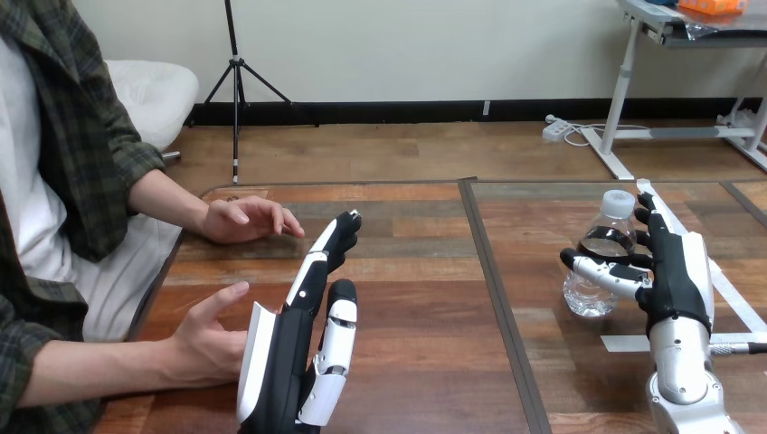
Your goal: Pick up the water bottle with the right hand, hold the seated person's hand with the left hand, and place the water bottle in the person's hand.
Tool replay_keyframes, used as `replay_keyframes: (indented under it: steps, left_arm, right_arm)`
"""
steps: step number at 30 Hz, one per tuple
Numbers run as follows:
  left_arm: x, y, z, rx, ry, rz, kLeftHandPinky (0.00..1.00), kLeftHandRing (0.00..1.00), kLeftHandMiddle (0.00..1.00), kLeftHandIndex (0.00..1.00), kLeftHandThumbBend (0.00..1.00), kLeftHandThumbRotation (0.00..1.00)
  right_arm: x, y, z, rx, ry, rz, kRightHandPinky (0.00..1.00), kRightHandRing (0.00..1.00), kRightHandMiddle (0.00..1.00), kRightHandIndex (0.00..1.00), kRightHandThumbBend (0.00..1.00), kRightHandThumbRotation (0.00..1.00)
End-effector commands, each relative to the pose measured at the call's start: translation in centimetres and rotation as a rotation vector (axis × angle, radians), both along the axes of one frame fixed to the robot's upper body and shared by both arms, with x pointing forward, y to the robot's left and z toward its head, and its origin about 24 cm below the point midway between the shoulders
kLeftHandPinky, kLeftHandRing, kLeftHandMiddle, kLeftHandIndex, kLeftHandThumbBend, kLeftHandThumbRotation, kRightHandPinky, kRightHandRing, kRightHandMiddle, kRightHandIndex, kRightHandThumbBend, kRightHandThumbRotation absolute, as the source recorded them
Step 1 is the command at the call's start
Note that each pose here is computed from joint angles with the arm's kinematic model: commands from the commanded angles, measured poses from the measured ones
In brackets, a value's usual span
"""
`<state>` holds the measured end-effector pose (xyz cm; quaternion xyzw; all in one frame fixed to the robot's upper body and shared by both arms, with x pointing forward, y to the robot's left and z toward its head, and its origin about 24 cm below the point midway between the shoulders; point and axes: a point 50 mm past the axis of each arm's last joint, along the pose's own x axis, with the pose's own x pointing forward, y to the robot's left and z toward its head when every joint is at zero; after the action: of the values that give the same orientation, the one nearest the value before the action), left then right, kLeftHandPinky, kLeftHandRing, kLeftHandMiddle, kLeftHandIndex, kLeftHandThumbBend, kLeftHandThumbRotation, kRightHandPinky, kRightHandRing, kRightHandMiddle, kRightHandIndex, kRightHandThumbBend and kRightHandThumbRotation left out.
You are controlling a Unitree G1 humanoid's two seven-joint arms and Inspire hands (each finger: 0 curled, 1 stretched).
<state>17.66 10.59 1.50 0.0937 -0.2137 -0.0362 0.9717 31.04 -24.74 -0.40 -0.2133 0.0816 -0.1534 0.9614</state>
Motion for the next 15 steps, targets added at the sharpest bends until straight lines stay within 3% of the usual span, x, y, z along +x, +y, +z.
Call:
replay_keyframes:
  steps: [1,10,15]
  left_arm:
    - [0.75,-0.34,1.06,-0.020,-0.057,0.002,0.87,0.88,0.90,0.89,0.03,1.00]
    - [0.69,-0.38,1.05,-0.024,-0.053,0.000,0.88,0.89,0.90,0.89,0.02,1.00]
    - [0.67,-0.42,1.06,-0.027,-0.061,0.004,0.88,0.89,0.89,0.89,0.02,1.00]
  right_arm:
    - [3.16,1.72,4.19,0.067,-0.168,0.047,0.81,0.88,0.93,0.94,0.64,0.00]
    - [3.36,2.09,4.15,0.158,-0.178,0.047,0.86,0.92,0.96,0.96,0.61,0.00]
    - [3.42,2.21,4.03,0.155,-0.168,0.049,0.88,0.94,0.97,0.96,0.61,0.00]
